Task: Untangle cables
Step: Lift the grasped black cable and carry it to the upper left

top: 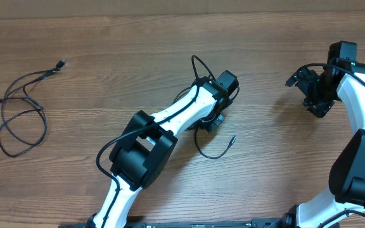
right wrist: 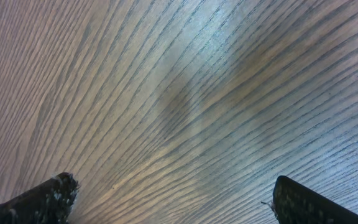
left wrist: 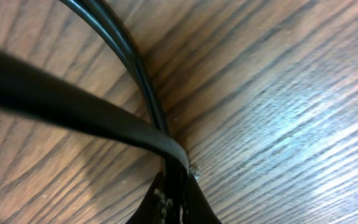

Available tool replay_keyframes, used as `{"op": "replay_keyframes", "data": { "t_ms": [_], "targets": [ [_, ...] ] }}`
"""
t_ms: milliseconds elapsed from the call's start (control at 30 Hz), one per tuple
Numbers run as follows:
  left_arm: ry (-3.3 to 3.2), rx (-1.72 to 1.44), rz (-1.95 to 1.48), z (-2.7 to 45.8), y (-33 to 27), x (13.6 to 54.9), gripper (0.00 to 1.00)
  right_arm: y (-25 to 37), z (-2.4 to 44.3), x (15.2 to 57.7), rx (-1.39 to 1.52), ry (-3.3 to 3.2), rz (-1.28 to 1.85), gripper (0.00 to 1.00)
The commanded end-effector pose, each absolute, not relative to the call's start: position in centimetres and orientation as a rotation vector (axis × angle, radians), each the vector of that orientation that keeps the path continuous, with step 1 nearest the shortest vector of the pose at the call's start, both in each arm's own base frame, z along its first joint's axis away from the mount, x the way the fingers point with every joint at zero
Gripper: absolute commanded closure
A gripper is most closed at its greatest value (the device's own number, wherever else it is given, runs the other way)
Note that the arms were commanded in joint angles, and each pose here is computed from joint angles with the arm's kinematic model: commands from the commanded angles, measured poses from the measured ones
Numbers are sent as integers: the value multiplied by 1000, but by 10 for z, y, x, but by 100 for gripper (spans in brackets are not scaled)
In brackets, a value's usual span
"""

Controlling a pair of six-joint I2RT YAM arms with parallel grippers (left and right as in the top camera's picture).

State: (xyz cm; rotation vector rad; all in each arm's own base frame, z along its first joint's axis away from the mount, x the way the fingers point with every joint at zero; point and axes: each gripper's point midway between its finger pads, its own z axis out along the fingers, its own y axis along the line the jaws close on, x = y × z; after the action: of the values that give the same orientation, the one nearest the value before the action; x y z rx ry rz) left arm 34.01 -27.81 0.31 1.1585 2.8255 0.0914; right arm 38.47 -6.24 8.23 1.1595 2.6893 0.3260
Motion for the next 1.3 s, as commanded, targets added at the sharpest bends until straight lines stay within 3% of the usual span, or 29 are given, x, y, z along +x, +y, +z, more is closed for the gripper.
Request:
{"op": "replay_keyframes", "data": {
  "t_ms": [0, 233, 367, 600, 1000, 1267],
  "targets": [
    [2733, 1019, 59, 56, -279, 362, 96, -68, 89, 392, 1158, 2658, 311, 0],
    [2519, 804, -11, 167, -254, 392, 96, -68, 89, 392, 1158, 2658, 311, 0],
    [2386, 611, 64, 229, -211, 416, 96, -68, 89, 392, 1158, 2658, 311, 0],
    [2218, 204, 343, 297, -110, 449, 96, -68, 89, 392, 1158, 2658, 311, 0],
    [2169, -468, 551, 295, 61, 455, 96, -68, 89, 392, 1158, 2658, 311, 0],
    [2306, -721, 562, 239, 161, 439, 96, -68, 89, 392, 1158, 2658, 311, 0]
  ]
}}
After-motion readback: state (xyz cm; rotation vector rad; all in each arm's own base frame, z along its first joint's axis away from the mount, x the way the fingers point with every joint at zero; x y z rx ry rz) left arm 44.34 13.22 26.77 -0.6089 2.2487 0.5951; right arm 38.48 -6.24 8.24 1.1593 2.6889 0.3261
